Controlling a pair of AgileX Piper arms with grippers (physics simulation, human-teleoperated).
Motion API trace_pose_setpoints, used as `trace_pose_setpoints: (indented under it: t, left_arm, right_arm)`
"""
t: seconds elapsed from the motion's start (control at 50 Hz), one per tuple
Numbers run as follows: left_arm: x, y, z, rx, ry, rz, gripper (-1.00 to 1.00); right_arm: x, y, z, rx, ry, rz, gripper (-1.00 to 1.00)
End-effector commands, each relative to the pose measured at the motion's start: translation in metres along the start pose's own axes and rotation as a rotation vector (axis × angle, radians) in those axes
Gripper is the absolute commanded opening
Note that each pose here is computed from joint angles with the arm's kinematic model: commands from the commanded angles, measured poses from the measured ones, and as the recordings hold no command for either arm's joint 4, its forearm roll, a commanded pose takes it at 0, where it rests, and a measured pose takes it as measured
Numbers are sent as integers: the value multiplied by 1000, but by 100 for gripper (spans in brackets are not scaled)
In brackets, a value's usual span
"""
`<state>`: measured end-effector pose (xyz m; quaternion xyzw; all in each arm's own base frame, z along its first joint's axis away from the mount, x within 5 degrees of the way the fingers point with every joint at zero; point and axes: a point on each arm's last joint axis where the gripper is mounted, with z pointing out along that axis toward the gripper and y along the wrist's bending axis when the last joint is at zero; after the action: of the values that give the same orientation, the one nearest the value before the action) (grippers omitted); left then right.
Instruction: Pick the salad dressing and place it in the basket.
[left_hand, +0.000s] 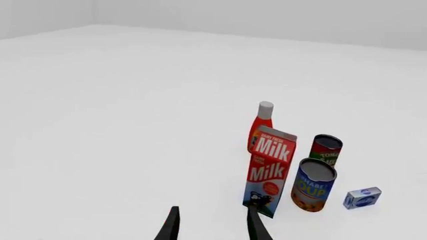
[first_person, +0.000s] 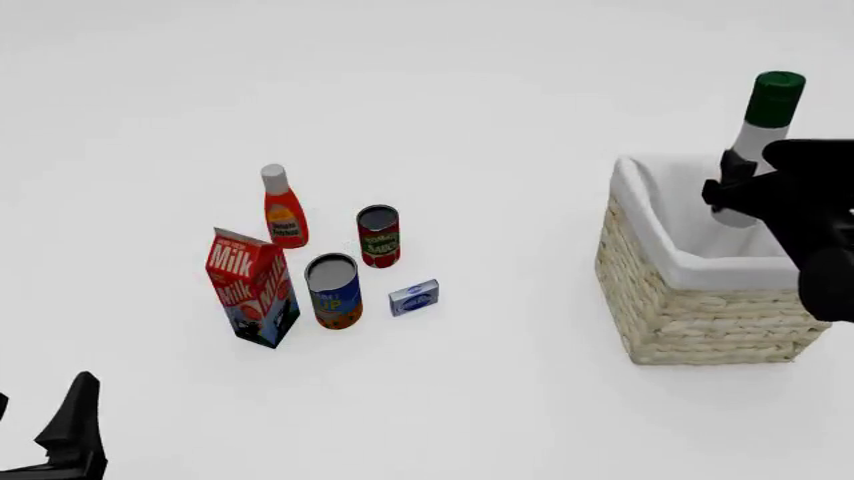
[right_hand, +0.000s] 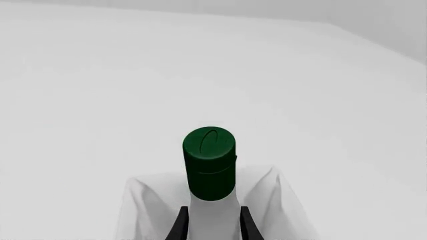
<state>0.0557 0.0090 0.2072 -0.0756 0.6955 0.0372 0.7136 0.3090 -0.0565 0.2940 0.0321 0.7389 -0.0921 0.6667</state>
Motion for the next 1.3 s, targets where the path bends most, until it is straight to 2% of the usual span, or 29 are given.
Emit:
trace_pose_setpoints:
  t: [0.02, 0.42, 0.86, 0.88, 1.3]
  left_arm:
    - [0, 0, 0, -2, 2, 0, 100]
    - [0, 0, 0, 1, 3, -1, 100]
    - [0, 0, 0, -1, 5, -3, 100]
    - [0, 0, 0, -1, 5, -1, 100]
    - [0, -1, 0, 10, 0, -1, 100]
  right_arm:
    - [7, -3, 5, 10, 10, 19, -100]
    - [26, -2, 11, 9, 49, 22, -100]
    - [34, 4, 16, -8, 72, 30, -100]
    - [34, 9, 15, -22, 73, 29, 100]
    - [23, 4, 10, -11, 53, 30, 100]
